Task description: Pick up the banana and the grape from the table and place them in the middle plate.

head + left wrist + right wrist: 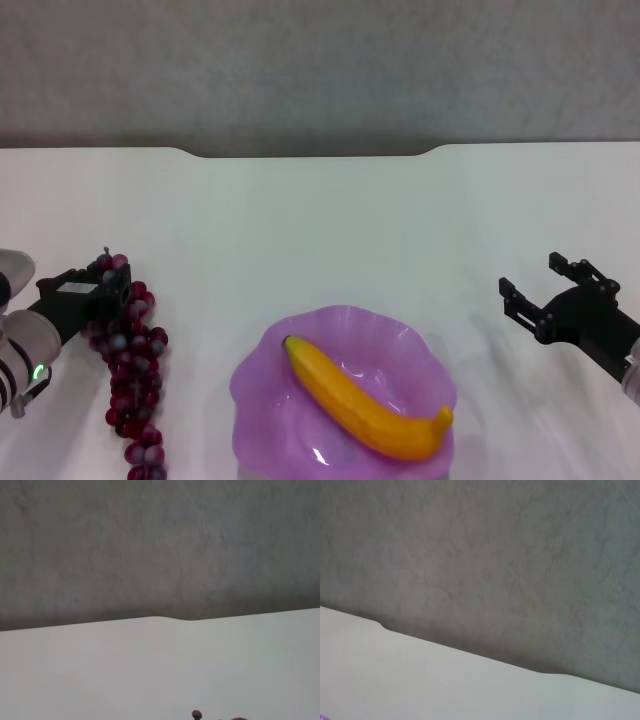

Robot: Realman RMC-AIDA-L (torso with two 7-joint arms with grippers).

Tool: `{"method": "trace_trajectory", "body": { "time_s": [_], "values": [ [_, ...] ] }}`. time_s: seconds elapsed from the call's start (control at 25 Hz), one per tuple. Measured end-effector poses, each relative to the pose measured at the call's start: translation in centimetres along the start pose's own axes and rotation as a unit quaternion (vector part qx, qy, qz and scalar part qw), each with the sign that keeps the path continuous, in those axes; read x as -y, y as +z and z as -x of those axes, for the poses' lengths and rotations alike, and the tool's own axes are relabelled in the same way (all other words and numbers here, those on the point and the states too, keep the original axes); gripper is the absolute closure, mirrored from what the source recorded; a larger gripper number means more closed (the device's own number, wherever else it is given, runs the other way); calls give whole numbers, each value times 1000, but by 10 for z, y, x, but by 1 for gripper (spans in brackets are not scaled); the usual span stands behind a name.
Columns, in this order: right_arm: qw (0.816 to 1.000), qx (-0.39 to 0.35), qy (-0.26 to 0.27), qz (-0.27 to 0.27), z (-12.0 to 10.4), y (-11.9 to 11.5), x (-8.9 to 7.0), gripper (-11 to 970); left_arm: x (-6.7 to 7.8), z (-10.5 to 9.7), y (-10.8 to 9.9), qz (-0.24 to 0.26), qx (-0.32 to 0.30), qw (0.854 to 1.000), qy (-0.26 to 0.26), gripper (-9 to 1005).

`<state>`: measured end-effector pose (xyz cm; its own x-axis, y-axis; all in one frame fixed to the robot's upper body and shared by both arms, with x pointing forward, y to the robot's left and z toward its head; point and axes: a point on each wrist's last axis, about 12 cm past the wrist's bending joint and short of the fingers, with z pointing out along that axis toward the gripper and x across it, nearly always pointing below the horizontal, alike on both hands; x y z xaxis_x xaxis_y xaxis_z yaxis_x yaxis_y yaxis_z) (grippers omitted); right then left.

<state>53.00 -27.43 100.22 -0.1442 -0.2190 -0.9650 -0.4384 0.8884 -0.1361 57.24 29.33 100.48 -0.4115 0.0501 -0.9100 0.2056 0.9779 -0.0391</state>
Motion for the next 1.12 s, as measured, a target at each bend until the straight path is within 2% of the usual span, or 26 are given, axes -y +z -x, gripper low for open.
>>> {"method": "trace_trajectory", "body": {
  "time_s": [0.32,0.76,1.12],
  "values": [
    [1000,-1,0,-1,-1,-1,0,172,1,1,-2,-8,12,1000,-10,628],
    [1000,-6,0,-2,-2,-1,1,172,11,9,1,-40,12,999,-16,649],
    [1000,-13,-1,-4,-5,-3,2,173,14,20,-8,-59,37,997,-20,676]
  ]
}}
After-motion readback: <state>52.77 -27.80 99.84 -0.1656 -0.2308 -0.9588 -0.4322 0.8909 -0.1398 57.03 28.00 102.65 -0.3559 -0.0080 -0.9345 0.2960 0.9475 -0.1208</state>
